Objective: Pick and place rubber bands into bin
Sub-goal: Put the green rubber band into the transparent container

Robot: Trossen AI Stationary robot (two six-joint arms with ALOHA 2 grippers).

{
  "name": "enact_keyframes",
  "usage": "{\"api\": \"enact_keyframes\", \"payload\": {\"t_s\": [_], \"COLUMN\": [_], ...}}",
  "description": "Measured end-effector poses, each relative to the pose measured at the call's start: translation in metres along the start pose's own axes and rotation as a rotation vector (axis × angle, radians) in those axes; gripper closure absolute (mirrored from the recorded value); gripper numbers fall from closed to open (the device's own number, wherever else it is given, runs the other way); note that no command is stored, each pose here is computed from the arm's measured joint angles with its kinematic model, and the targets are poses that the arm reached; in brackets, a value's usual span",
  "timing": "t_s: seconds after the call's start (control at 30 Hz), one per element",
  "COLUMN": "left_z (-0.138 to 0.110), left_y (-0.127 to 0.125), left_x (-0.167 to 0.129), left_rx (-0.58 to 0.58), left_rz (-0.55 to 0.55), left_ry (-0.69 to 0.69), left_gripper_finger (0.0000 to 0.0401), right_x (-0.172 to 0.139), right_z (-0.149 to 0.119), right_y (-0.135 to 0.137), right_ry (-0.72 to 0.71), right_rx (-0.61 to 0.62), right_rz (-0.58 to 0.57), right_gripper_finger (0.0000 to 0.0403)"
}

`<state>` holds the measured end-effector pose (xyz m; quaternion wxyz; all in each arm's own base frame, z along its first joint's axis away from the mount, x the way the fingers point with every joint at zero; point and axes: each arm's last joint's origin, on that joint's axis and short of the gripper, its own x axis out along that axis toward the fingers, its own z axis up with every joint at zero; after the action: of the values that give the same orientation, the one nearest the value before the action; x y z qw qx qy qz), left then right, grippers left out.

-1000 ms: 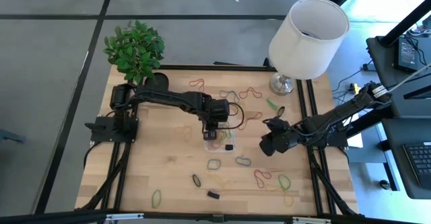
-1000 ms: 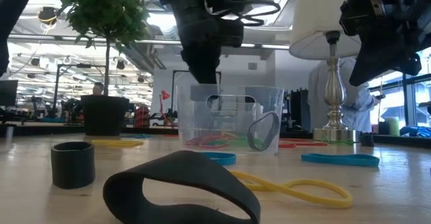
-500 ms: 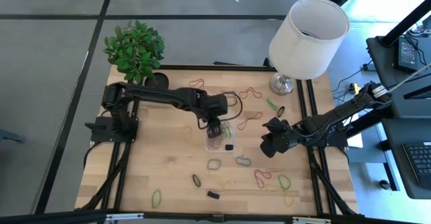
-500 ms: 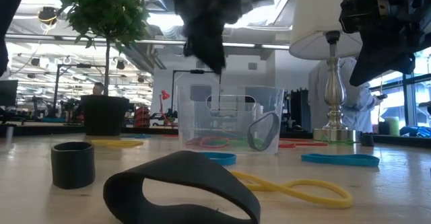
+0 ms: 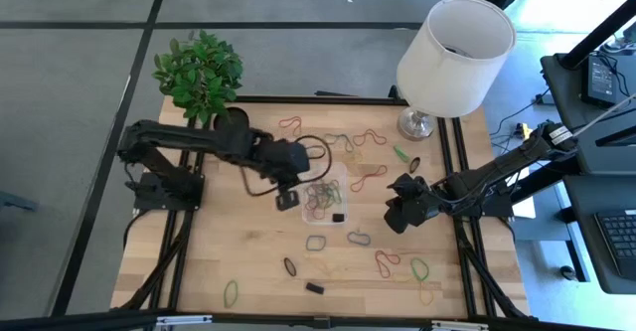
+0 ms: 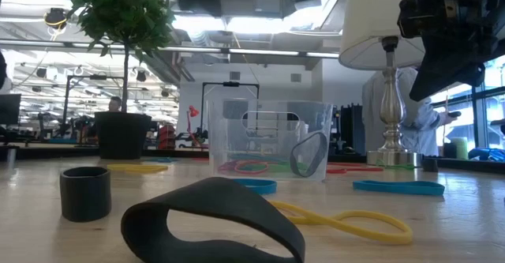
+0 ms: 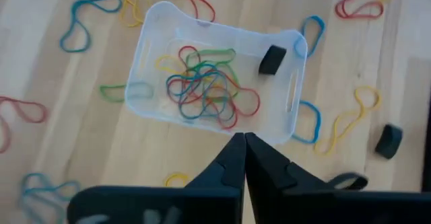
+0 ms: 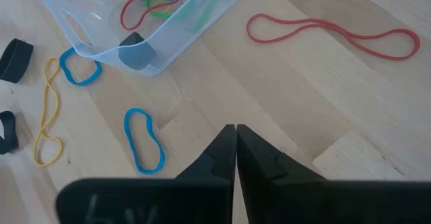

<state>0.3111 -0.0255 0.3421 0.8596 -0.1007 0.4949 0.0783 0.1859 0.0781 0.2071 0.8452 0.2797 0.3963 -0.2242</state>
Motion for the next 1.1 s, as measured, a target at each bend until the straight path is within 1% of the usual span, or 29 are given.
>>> {"api": "enact_keyframes", "payload": {"t_s": [0.1,0.23,0.33,0.4,0.5,0.6,0.67,0.77,0.83,0.93,1.0,1.1], "left_z": [-0.01,-0.02,-0.038,-0.053,-0.078,-0.103,-0.116,-0.136,-0.144,-0.152,-0.154,-0.152], "left_y": [-0.012,-0.023,-0.024,-0.02,-0.013,-0.008,-0.006,0.0,0.004,0.007,0.009,0.01], "left_x": [-0.011,-0.013,0.001,0.014,0.033,0.046,0.05,0.052,0.052,0.049,0.045,0.042], "left_rx": [0.036,0.099,0.139,0.145,0.142,0.126,0.116,0.088,0.075,0.072,0.072,0.063], "left_rz": [0.035,0.066,0.075,0.082,0.031,-0.053,-0.091,-0.096,-0.099,-0.101,-0.102,-0.076], "left_ry": [-0.007,0.0,0.06,0.107,0.169,0.187,0.168,0.161,0.147,0.14,0.129,0.079], "left_gripper_finger": [0.0399,0.0399,0.0399,0.0399,0.0399,0.0399,0.0399,0.0399,0.0399,0.0398,0.0399,0.0399], "right_x": [0.0,-0.001,-0.002,-0.005,-0.011,-0.016,-0.018,-0.016,-0.013,-0.007,-0.003,0.001], "right_z": [0.0,0.002,0.003,0.005,0.006,0.007,0.004,-0.003,-0.009,-0.017,-0.023,-0.033], "right_y": [0.001,0.008,0.013,0.016,0.023,0.029,0.029,0.027,0.025,0.022,0.024,0.029], "right_ry": [-0.003,-0.019,-0.035,-0.031,-0.007,0.089,0.193,0.379,0.5,0.633,0.687,0.718], "right_rx": [0.01,0.057,0.078,0.101,0.14,0.169,0.202,0.263,0.274,0.333,0.341,0.303], "right_rz": [0.01,0.085,0.128,0.134,0.136,0.106,0.05,-0.015,-0.069,-0.172,-0.197,-0.218], "right_gripper_finger": [0.0388,0.0399,0.04,0.04,0.0401,0.0401,0.0401,0.0399,0.0393,0.0379,0.0369,0.0352]}}
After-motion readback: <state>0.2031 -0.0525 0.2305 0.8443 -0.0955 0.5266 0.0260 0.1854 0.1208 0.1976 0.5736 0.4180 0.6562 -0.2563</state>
